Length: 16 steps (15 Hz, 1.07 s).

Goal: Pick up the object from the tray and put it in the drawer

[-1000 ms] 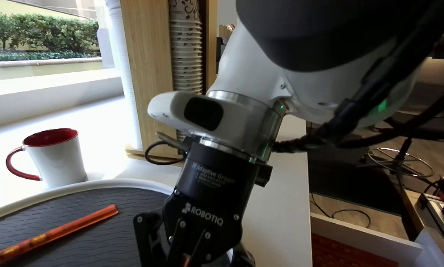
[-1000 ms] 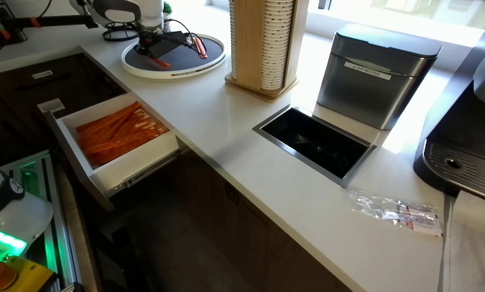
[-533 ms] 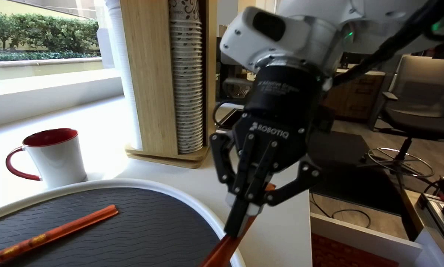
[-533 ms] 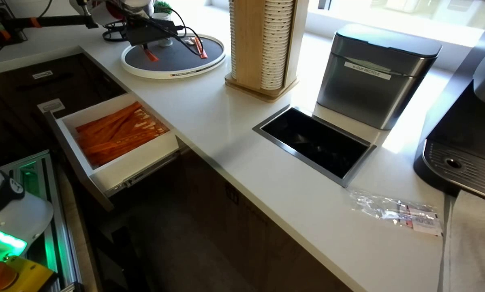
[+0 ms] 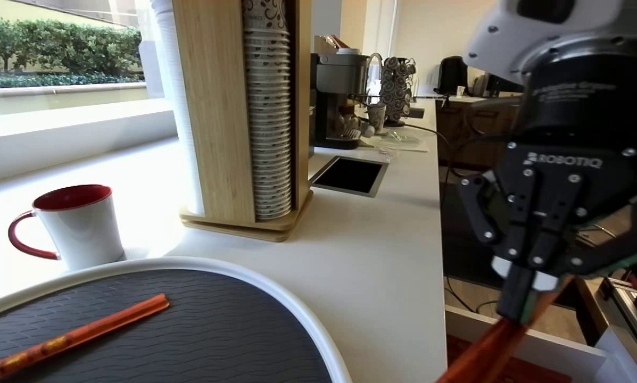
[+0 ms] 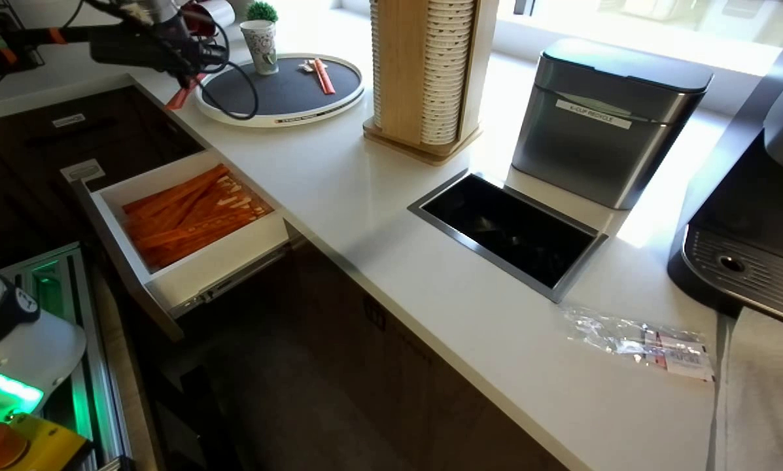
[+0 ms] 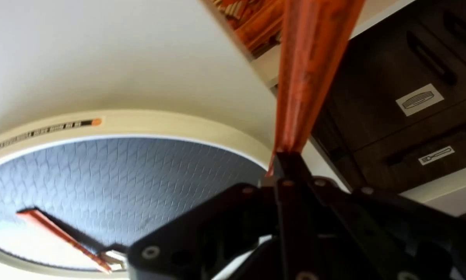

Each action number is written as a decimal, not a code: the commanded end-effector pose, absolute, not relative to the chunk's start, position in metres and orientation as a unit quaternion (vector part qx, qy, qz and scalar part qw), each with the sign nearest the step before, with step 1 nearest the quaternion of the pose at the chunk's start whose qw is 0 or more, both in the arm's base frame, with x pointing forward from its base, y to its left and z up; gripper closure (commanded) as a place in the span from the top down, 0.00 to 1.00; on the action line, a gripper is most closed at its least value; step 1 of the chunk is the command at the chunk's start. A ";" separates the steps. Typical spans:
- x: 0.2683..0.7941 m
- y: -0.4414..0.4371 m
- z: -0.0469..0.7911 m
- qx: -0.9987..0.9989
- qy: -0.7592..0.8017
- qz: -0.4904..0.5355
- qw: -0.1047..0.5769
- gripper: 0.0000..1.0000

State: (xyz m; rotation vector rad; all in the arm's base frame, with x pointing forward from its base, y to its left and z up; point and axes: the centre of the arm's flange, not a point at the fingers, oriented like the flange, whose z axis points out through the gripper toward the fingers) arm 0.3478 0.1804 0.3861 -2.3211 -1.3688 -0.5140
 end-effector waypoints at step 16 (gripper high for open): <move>0.312 0.184 0.379 -0.867 -0.440 -0.135 0.188 0.00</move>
